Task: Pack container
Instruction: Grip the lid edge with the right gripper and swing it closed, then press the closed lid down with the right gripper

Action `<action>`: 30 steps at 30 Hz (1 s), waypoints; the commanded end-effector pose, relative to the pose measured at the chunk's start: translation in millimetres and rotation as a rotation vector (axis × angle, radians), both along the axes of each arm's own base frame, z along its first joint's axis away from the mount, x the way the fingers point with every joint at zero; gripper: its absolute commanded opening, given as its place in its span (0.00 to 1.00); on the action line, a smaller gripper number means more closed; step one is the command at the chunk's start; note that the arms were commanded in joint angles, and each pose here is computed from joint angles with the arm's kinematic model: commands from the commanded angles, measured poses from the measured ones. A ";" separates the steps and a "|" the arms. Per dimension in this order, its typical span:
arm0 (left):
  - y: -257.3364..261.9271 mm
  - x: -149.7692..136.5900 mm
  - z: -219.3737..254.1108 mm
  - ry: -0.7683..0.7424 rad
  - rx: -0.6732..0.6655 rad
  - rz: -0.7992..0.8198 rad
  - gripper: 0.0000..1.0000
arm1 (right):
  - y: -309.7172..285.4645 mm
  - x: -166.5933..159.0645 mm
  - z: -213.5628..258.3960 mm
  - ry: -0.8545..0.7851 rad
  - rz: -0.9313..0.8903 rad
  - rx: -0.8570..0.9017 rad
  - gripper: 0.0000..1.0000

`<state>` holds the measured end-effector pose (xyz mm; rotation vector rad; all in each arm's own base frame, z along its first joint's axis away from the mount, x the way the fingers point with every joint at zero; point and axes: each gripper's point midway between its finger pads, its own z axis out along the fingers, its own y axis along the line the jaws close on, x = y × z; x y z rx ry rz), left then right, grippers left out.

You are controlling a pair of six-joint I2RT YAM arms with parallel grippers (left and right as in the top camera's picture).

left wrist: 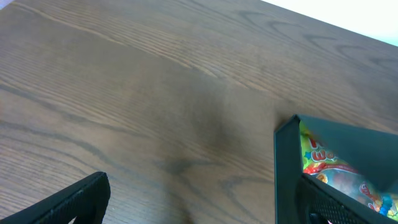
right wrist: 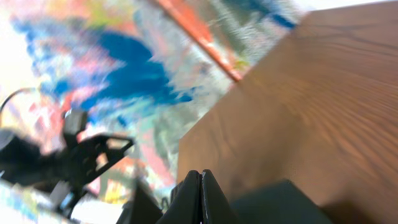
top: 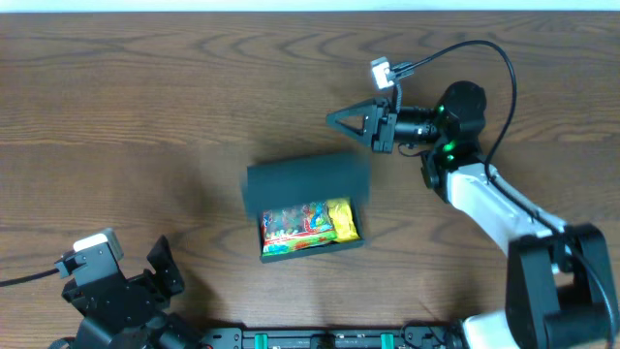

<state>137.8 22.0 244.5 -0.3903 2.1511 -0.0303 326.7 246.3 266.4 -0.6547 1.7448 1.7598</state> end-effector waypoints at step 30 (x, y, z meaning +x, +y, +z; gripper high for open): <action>2.8 -0.2 0.6 -0.007 0.002 0.016 0.95 | 0.6 -90.2 -164.0 0.133 -0.268 -0.872 0.07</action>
